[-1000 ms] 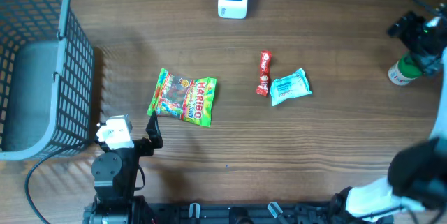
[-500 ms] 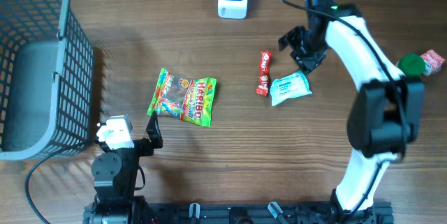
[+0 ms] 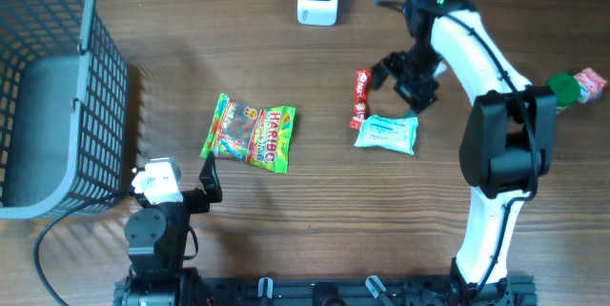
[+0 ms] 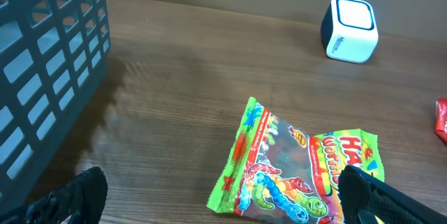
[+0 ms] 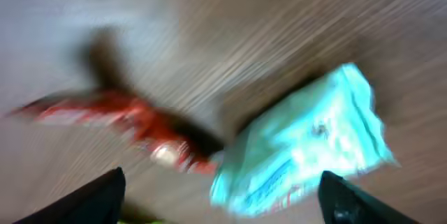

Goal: Scan the item barcode
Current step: 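Move the right gripper over the teal packet and grasp it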

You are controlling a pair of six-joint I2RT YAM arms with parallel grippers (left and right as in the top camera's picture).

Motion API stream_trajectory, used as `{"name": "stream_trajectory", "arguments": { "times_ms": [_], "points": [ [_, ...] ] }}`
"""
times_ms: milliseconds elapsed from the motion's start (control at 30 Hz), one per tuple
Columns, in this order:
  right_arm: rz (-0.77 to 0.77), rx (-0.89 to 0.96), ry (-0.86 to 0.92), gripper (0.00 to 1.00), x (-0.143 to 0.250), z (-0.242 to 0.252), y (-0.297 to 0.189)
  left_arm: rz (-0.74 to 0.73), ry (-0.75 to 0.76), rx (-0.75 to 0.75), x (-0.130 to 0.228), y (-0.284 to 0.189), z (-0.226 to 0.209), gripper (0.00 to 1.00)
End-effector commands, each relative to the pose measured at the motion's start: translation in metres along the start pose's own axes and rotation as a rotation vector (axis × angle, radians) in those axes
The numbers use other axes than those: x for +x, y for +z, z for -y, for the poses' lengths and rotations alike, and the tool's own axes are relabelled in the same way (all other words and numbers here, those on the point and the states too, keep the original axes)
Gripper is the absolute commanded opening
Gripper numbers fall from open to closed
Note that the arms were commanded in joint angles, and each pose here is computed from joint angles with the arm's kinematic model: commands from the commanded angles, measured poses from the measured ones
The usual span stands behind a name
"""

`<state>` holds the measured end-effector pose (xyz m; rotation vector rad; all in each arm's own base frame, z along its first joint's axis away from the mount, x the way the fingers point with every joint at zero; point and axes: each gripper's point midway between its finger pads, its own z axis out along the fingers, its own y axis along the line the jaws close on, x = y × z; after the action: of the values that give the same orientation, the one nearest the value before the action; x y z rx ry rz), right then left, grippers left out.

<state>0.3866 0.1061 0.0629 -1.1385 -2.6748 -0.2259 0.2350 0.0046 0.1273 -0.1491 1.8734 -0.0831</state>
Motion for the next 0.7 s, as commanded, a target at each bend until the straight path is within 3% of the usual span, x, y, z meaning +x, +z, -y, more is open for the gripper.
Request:
{"name": "stream_trajectory", "arguments": {
  "times_ms": [0, 67, 100, 167, 233, 400, 500, 667],
  "points": [
    [0.131, -0.054, -0.286, 0.91, 0.002, -0.013, -0.063, -0.005, 0.016, 0.015, 0.003, 0.001, 0.003, 1.0],
    [0.111, 0.0, -0.487, 0.95, 0.022, 0.0, -0.073, -0.005, 0.016, 0.015, 0.003, 0.001, 0.003, 1.0],
    [0.078, 0.064, -0.457, 0.95, 0.031, 0.014, -0.072, -0.005, 0.016, 0.015, 0.003, 0.001, 0.003, 1.0],
    [0.007, 0.086, -0.33, 0.97, 0.046, 0.023, -0.062, -0.005, 0.016, 0.015, 0.003, 0.001, 0.003, 1.0],
    [-0.077, 0.089, -0.064, 0.94, 0.06, 0.027, -0.044, -0.005, 0.016, 0.015, 0.003, 0.001, 0.003, 1.0],
    [-0.083, 0.13, 0.24, 0.88, 0.05, 0.037, 0.005, -0.005, 0.016, 0.015, 0.003, 0.001, 0.003, 1.0],
    [-0.032, 0.126, 0.337, 0.82, 0.032, 0.043, 0.014, -0.005, 0.016, 0.015, 0.003, 0.001, 0.003, 1.0],
    [-0.016, 0.095, 0.404, 0.8, 0.017, 0.04, 0.02, -0.005, 0.016, 0.015, 0.003, 0.001, 0.003, 1.0]
  ]
}}
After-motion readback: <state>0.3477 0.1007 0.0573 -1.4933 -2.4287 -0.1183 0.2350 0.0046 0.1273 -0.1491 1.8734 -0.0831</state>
